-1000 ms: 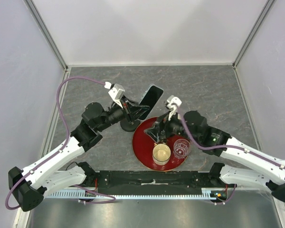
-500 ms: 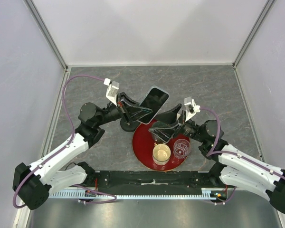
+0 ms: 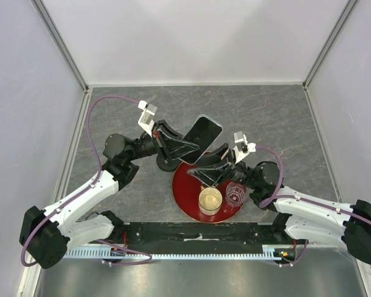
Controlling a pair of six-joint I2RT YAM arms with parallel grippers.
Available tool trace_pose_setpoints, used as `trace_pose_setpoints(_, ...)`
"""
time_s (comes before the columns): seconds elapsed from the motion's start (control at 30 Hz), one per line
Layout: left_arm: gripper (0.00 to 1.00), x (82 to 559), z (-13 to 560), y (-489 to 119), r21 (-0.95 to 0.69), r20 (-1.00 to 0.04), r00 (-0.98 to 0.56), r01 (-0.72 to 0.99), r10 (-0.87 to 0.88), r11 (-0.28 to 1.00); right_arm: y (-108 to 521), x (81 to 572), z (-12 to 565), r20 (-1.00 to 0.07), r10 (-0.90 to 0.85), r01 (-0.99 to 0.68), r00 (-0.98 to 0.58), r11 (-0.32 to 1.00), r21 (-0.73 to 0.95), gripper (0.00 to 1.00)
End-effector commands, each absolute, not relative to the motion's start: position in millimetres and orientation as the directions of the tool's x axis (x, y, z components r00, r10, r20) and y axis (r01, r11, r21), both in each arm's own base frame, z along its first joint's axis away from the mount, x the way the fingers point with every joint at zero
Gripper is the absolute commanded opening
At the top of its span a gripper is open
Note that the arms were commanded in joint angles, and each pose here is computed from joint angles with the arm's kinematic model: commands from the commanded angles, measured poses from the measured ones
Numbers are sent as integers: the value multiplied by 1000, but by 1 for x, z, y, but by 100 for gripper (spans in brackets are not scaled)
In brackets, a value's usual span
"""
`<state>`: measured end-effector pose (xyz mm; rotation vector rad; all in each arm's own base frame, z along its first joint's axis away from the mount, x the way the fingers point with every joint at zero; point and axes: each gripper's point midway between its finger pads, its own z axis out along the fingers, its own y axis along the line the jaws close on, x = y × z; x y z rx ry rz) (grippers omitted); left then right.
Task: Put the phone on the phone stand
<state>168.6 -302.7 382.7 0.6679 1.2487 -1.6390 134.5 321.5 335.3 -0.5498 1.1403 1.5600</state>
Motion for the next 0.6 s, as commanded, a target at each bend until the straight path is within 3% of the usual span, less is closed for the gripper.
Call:
trace_pose_setpoints(0.0, 2, 157, 408, -297, -362, -837, -375, 926, -398, -111, 313, 133, 374, -779, 587, -952, -220, 45, 303, 50)
trace_pose_setpoints(0.57, 2, 156, 400, -306, -414, -813, -459, 889, -359, -198, 314, 143, 385, -741, 642, -943, -197, 82, 322, 34)
